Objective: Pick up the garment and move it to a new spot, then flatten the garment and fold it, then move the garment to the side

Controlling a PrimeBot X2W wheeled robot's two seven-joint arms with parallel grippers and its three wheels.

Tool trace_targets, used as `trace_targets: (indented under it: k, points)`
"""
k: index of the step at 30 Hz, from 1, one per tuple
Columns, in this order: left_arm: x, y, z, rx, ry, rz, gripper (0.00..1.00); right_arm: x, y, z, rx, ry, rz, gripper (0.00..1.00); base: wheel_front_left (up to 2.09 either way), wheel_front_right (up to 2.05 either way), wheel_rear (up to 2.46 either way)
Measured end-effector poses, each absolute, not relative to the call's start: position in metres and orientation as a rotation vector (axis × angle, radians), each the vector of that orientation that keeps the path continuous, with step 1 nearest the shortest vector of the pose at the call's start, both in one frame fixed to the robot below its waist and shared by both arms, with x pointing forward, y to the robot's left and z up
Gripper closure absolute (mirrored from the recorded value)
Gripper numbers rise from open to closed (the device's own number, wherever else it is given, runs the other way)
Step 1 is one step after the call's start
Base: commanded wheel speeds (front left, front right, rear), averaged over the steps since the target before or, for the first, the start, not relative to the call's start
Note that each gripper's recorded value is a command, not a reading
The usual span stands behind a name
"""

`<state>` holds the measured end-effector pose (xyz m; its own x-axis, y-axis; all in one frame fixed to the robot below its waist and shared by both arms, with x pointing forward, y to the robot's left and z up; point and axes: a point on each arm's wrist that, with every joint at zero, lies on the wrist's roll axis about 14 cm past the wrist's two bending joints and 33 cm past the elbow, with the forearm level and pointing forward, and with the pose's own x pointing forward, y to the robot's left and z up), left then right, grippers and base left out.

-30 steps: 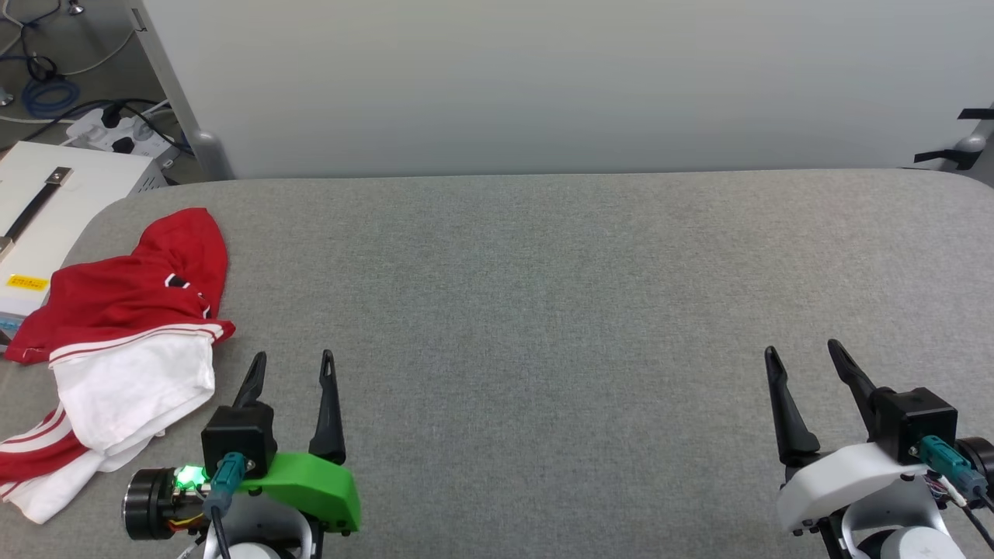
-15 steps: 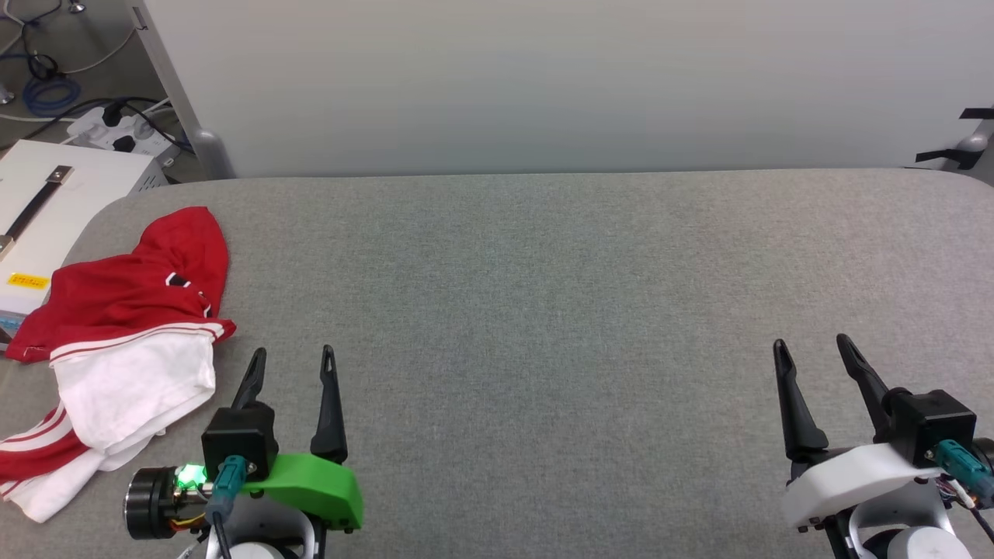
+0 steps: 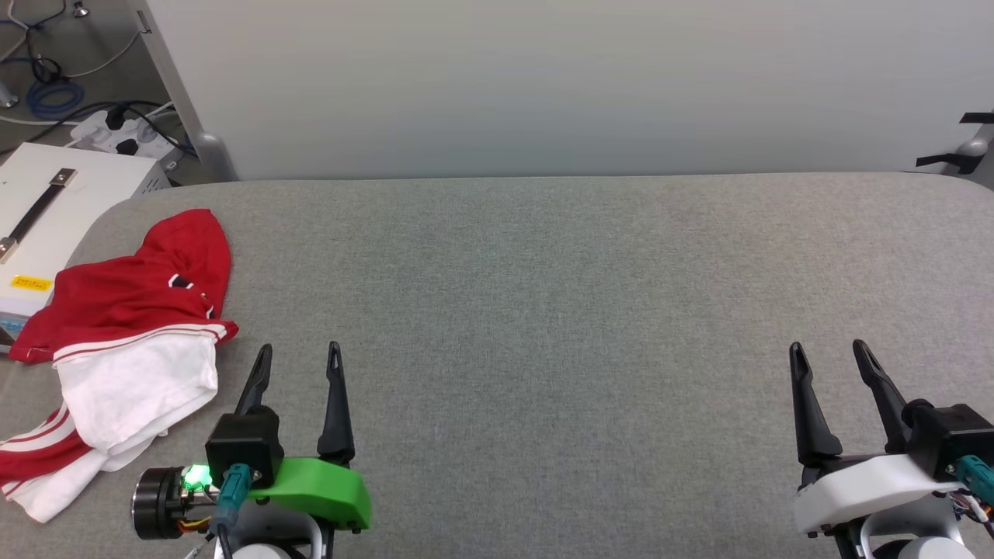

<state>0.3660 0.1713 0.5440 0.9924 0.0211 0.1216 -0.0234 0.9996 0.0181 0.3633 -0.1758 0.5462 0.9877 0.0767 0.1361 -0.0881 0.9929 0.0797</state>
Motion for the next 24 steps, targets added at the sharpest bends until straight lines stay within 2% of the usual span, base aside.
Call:
trace_targets:
  k: [24]
  points:
    - [0.360,0.171,0.548,0.006,-0.165,0.034,0.00,0.357,-0.181,0.557,0.117,-0.198,0.069,0.00,0.00,0.00,0.00]
